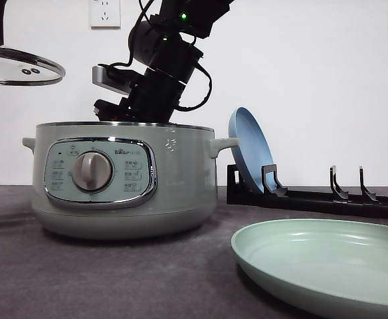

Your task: Transfer potato from steamer to green plate

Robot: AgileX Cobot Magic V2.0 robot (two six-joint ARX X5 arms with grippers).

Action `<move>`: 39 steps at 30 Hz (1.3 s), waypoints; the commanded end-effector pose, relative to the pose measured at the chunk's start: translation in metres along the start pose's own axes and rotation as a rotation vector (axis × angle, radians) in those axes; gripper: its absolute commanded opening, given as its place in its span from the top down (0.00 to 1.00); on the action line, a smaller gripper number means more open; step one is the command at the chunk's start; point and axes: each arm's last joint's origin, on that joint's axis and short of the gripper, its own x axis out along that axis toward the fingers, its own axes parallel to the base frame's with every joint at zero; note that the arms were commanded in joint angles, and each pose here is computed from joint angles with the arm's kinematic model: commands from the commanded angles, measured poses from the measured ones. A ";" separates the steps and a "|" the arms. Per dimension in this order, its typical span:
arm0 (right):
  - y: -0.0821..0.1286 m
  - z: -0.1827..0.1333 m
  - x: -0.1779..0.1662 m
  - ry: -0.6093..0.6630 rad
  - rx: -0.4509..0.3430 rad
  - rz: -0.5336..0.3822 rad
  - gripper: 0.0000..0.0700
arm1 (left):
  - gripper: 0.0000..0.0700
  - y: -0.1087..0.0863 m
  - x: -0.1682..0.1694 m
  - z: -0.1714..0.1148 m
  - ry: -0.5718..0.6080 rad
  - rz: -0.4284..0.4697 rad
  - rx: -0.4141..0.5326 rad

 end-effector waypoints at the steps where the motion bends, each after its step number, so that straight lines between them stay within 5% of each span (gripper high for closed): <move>1: 0.002 0.001 0.012 0.014 -0.009 0.008 0.64 | 1.00 0.001 -0.019 0.006 -0.089 0.005 -0.002; 8: 0.008 0.011 -0.018 -0.012 -0.009 -0.003 0.64 | 1.00 0.001 -0.019 0.006 -0.088 0.005 -0.003; 19: 0.032 0.022 -0.140 -0.066 -0.015 -0.048 0.64 | 1.00 0.001 -0.019 0.006 -0.089 -0.003 -0.003; 30: 0.081 -0.032 -0.267 -0.081 -0.001 -0.110 0.64 | 1.00 0.001 -0.019 0.006 -0.089 -0.003 -0.003; 39: 0.101 -0.118 -0.298 -0.031 0.080 -0.166 0.64 | 1.00 -0.001 -0.019 0.006 -0.088 -0.006 -0.001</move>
